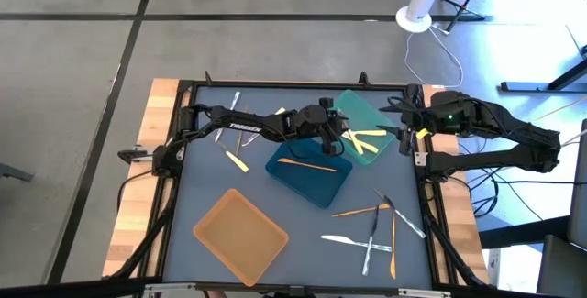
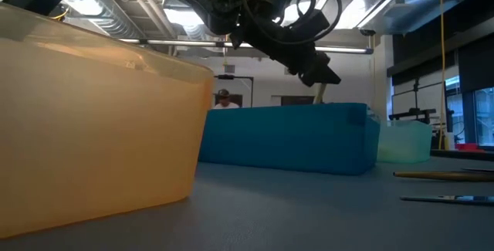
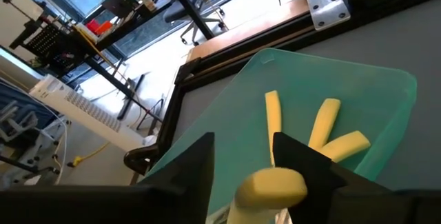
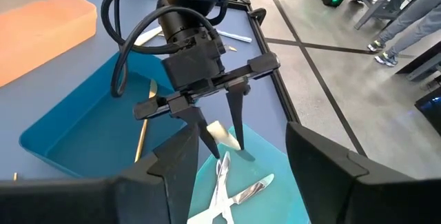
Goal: Sort silverware by color (type)
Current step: Put the left yellow knife into the light blue bin
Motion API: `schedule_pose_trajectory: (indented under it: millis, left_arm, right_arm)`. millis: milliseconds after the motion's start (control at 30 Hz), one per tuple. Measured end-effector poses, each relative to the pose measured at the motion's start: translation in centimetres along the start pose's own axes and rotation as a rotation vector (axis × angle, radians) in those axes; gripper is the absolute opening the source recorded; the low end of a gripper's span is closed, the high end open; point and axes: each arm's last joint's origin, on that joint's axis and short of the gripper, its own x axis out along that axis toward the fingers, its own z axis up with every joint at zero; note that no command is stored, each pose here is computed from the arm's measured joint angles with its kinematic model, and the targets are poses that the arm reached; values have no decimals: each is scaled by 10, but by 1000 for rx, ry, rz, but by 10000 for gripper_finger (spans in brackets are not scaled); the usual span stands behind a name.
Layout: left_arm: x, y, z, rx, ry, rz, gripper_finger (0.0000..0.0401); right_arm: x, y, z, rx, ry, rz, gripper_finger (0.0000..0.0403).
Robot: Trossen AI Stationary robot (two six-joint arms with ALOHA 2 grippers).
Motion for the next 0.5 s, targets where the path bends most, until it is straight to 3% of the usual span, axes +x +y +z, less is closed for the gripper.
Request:
schedule_pose_trajectory:
  millis: [233,500]
  left_arm:
    - [0,2,0,-12,-9,5,147]
    - [-1,7,13,-32,-181,-10,147]
  right_arm:
    - [0,0,0,0,0,0,207]
    - [0,0,0,0,-1,0,207]
